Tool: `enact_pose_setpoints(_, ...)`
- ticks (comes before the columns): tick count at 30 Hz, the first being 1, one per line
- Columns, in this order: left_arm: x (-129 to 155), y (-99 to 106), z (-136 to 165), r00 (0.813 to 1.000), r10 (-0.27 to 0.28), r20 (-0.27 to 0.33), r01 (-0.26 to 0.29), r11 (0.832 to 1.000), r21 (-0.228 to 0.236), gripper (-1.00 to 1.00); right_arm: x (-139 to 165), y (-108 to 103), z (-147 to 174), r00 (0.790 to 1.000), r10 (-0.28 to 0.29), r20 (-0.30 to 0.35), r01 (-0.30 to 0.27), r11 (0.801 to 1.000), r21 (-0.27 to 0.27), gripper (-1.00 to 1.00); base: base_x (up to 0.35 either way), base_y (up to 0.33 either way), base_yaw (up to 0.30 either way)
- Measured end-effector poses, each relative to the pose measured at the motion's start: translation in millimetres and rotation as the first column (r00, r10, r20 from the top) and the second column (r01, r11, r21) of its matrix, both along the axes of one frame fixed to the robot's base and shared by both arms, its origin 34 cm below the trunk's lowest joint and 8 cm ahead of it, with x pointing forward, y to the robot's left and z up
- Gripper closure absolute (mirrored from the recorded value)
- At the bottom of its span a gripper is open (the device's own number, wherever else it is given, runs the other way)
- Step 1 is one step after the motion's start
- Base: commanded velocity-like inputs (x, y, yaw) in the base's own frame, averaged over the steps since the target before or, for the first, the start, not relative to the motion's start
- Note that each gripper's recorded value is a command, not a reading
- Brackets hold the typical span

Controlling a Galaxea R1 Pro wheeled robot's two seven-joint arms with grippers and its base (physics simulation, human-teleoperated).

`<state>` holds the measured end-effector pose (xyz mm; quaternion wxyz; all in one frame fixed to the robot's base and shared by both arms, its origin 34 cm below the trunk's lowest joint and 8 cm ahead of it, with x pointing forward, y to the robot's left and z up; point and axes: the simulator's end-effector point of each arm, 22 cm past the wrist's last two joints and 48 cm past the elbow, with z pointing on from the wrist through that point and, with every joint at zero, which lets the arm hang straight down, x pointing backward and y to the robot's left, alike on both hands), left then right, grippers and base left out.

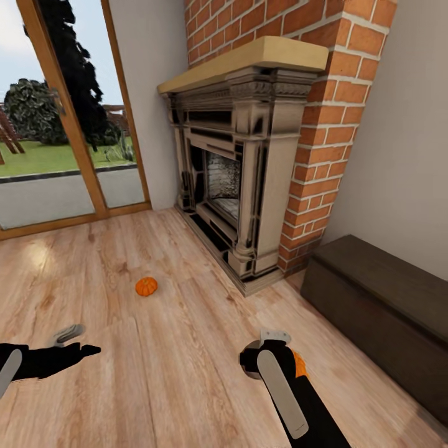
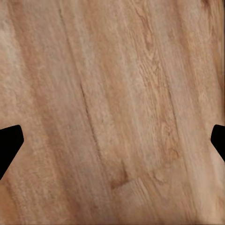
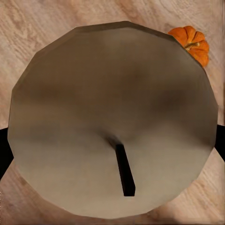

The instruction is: Place each of the two pumpkins and all three candles from the living room inside a cabinet in the living room (use any cabinet), then make sure every cabinet is closed, and position the cauldron so it is next to a table in the living room.

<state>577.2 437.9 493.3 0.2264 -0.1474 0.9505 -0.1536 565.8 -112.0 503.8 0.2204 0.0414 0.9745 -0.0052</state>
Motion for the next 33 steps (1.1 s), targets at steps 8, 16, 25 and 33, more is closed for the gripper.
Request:
enact_pose_setpoints(8, 3.2, 0.5, 13.8, 1.000, 0.001, -0.008, -0.001, 1.000, 0.001, -1.00, 6.0, -0.4, 14.1, 1.000, -0.022, 0.006, 0.022, 1.000, 0.006, 1.00, 0.000, 0.000, -0.235)
enact_pose_setpoints(16, 6.5, 0.8, 29.2, 1.000, 0.001, -0.012, -0.001, 1.000, 0.002, -1.00, 12.2, -1.5, 29.6, 0.999, -0.045, 0.017, 0.045, 0.999, 0.011, 1.00, 0.000, 0.000, -0.263)
enact_pose_setpoints(25, 10.3, 1.3, 48.1, 1.000, 0.002, -0.013, -0.001, 1.000, 0.005, -1.00, 16.0, -1.6, 48.6, 0.999, -0.046, 0.016, 0.046, 0.999, 0.010, 1.00, 0.000, 0.000, -0.276)
enact_pose_setpoints(33, 13.2, 1.6, 66.7, 1.000, 0.003, -0.011, -0.003, 1.000, 0.004, -1.00, 21.4, -2.5, 71.0, 0.998, -0.051, 0.030, 0.050, 0.999, 0.012, 1.00, 0.000, 0.000, -0.232)
